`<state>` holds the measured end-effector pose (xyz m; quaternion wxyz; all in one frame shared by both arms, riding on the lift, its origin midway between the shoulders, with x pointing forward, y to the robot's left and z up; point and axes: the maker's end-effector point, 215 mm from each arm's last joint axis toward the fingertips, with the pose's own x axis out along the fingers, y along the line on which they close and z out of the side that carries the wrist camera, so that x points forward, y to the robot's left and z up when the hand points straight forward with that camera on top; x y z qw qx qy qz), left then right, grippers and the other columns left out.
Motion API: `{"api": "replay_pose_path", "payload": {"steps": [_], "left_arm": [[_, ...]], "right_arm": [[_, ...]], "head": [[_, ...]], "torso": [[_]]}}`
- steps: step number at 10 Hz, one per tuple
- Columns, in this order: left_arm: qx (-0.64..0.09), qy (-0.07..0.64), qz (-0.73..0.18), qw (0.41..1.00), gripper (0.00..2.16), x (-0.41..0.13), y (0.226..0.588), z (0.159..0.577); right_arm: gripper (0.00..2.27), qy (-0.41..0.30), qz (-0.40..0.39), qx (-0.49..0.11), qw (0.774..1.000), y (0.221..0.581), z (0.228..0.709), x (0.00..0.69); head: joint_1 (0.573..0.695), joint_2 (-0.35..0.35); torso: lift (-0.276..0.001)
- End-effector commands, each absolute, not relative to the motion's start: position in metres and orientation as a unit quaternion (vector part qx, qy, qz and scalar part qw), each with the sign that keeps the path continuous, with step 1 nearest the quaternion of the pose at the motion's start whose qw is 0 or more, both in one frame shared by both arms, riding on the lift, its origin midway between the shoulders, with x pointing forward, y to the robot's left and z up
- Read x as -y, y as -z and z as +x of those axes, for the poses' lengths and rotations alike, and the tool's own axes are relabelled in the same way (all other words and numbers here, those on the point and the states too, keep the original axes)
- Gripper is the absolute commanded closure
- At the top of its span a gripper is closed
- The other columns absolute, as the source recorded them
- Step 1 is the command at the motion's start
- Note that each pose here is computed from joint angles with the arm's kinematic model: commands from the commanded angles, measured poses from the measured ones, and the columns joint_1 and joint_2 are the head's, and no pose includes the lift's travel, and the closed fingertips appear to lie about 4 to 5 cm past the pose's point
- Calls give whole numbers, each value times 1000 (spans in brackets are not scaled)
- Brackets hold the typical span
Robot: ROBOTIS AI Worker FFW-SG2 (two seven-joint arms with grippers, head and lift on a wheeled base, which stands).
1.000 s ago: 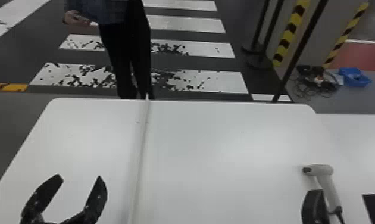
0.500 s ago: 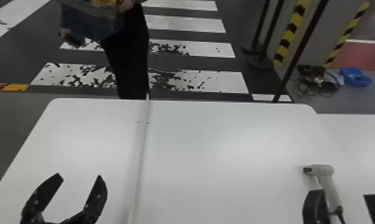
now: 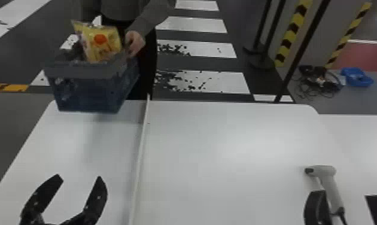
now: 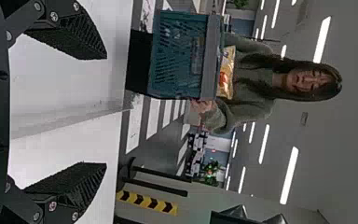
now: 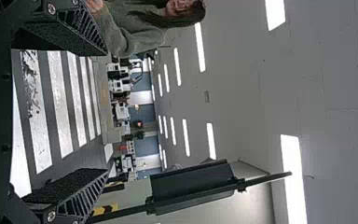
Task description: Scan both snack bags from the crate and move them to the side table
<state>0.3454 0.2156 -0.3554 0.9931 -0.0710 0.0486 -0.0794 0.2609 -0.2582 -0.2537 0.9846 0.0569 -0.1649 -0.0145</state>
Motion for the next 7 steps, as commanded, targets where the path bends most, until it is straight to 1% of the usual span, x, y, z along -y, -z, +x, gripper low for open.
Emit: {"api": "replay_pose_path", "payload": {"steps": [1,7], "left_arm": [[-48,79,-71,993,191,-216,355,345],[-39,77,-72,994,191,-218,352,346]], "right_arm": [[103,15,57,165,985,254,261,258],[103,15,57,166,984,253,260,258]], "head": [[695,-84],[695,-80]], "torso": [[-95],[-95]]}}
